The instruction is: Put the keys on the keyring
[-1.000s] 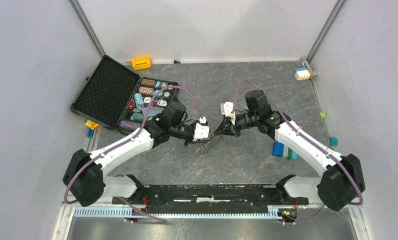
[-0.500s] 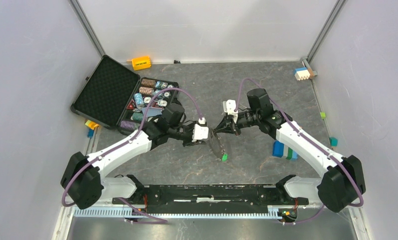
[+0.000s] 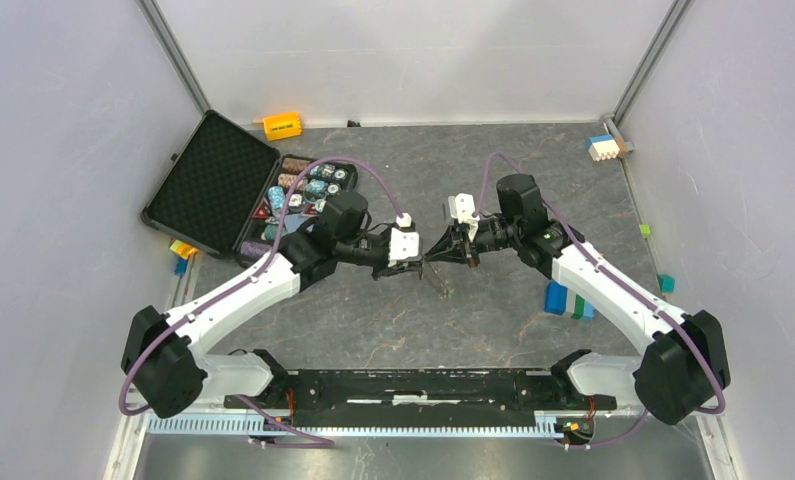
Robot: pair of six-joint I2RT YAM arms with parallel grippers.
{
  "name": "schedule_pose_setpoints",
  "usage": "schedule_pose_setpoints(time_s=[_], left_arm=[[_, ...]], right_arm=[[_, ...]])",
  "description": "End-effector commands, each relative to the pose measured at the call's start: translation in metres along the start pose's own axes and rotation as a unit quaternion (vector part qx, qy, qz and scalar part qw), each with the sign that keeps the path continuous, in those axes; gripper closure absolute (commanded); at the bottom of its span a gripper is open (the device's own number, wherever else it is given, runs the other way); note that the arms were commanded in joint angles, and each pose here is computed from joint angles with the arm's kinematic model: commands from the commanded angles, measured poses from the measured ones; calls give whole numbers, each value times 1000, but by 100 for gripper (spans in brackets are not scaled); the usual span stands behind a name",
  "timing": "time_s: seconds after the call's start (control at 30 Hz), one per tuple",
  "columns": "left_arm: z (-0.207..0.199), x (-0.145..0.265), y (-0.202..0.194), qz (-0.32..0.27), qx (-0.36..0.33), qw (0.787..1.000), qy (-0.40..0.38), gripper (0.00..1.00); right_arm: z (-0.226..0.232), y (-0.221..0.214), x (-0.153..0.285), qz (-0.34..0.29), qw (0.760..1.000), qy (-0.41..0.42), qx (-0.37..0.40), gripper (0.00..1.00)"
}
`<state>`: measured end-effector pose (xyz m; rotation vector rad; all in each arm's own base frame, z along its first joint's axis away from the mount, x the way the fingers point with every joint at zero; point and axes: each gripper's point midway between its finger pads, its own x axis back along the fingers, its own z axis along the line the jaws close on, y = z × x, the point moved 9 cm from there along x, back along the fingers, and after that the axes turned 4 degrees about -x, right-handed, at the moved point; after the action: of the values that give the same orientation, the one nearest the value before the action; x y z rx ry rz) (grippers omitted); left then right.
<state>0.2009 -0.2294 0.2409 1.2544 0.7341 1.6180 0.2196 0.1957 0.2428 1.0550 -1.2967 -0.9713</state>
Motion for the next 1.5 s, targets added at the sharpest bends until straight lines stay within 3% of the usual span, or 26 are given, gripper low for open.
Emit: schedule_pose_setpoints(time_s=[0.0, 0.23, 0.6, 0.9, 1.23, 1.47], left_arm=[[1, -4, 11, -21, 11, 1000, -12, 78], [-1, -2, 6, -6, 1, 1000, -4, 97], [-5, -21, 1, -5, 28, 1000, -11, 97], [-13, -24, -7, -3, 29, 999, -12, 90], [-8, -6, 2, 21, -9, 999, 23, 56], [3, 14, 9, 65, -22, 995, 73, 51]], right_arm=[[-1, 11, 0, -28, 1000, 2, 14, 100], [-2, 12, 2, -26, 1000, -8, 15, 100], [-5, 7, -4, -65, 997, -36, -14, 100], [-3, -1, -5, -78, 996, -44, -28, 100], [0, -2, -3, -65, 998, -20, 1, 100], [2, -1, -2, -65, 998, -8, 12, 100]])
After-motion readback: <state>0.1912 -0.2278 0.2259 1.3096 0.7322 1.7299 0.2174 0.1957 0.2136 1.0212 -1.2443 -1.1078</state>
